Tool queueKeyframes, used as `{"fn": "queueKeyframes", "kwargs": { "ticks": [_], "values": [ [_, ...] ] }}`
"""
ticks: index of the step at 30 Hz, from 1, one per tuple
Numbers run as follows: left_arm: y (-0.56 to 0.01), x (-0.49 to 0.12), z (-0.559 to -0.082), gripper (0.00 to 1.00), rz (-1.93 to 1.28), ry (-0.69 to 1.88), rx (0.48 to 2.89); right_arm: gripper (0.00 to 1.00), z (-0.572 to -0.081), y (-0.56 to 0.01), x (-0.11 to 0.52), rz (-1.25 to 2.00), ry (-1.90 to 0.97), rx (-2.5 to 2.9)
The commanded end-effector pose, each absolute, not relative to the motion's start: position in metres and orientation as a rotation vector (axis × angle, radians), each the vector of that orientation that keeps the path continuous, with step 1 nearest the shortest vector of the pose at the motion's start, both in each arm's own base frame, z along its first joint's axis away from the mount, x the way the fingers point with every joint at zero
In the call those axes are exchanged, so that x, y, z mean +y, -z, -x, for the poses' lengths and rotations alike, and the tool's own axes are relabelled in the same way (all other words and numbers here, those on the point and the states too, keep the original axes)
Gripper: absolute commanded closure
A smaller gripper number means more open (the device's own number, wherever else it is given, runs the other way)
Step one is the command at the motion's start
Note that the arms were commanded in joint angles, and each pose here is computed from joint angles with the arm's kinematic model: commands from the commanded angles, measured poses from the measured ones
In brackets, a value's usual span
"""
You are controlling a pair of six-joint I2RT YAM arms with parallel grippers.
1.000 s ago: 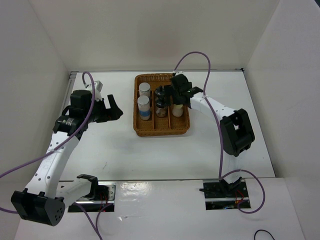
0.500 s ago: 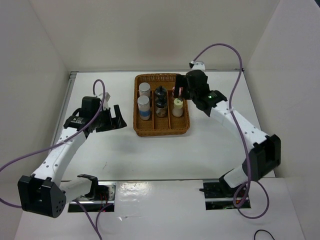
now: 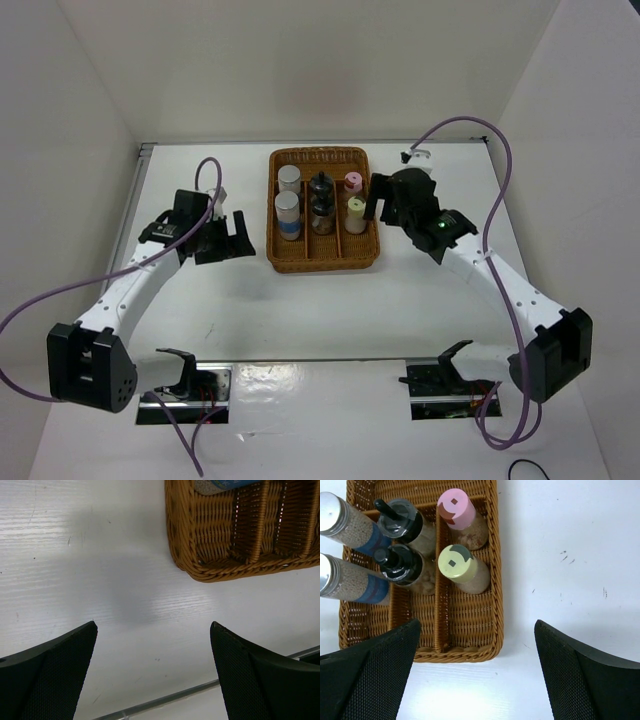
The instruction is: Organize the condiment bottles
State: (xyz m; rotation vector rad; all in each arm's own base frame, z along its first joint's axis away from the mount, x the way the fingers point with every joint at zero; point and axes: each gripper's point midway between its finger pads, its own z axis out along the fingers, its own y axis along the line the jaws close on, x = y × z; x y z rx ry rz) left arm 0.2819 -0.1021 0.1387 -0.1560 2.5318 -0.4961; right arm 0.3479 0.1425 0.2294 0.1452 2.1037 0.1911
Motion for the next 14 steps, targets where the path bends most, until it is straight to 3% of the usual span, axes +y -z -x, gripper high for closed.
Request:
{"fn": "queueKeyframes", "kwargs": {
  "ticks": [1, 14],
  "values": [
    [-0.143, -0.098, -0.299, 0.01, 0.146, 0.439, 2.503, 0.02, -0.349, -0.236, 0.135, -0.192, -0.189, 2.058],
    [-0.18, -0.091, -0.31, 0.01, 0.21, 0.419, 2.354, 0.02, -0.357, -0.24, 0.117, -0.218, -0.164, 2.046]
  ]
}}
